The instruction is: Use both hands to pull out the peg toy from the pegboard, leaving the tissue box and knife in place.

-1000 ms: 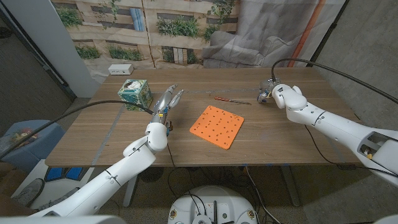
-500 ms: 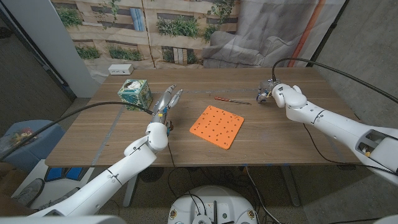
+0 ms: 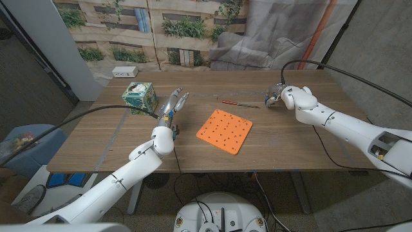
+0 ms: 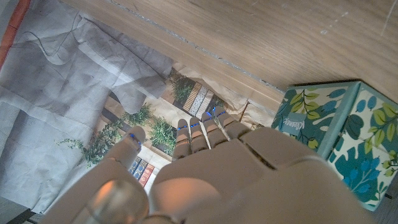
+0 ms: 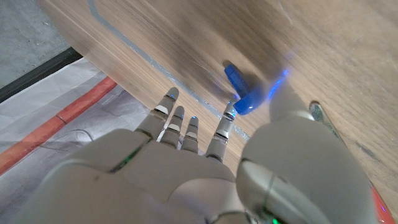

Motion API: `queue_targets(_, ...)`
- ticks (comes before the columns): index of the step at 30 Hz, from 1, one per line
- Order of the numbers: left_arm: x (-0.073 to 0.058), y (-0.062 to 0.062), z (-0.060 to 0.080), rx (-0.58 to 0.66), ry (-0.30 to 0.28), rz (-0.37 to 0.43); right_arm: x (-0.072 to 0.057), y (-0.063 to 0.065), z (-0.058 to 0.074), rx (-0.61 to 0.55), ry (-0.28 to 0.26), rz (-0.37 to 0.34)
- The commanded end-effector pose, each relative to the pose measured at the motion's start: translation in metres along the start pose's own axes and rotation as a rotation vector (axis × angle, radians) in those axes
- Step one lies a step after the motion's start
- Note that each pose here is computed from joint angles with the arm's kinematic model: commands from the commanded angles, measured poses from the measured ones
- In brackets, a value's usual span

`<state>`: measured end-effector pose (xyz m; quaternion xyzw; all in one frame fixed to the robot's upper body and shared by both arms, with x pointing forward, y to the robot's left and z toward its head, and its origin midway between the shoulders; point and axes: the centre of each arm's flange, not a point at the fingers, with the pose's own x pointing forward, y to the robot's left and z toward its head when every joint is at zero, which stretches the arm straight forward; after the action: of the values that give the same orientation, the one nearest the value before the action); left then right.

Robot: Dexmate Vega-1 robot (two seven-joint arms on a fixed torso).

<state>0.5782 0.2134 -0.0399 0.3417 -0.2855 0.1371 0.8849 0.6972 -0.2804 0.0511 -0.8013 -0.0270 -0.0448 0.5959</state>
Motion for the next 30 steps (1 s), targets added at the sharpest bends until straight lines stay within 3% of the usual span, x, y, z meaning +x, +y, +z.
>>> queue_targets(1, 0.003, 0.000, -0.001, 0.004, -0.002, -0.012, -0.005, -0.006, 0.001, 0.018, -0.020, 0.052)
queue_targets(16, 0.004, 0.001, -0.008, -0.039, 0.012, -0.017, -0.013, -0.015, -0.009, 0.067, -0.051, 0.102)
queue_targets(30, 0.012, 0.006, -0.017, -0.103, 0.003, -0.029, -0.022, -0.017, -0.022, 0.206, -0.085, 0.074)
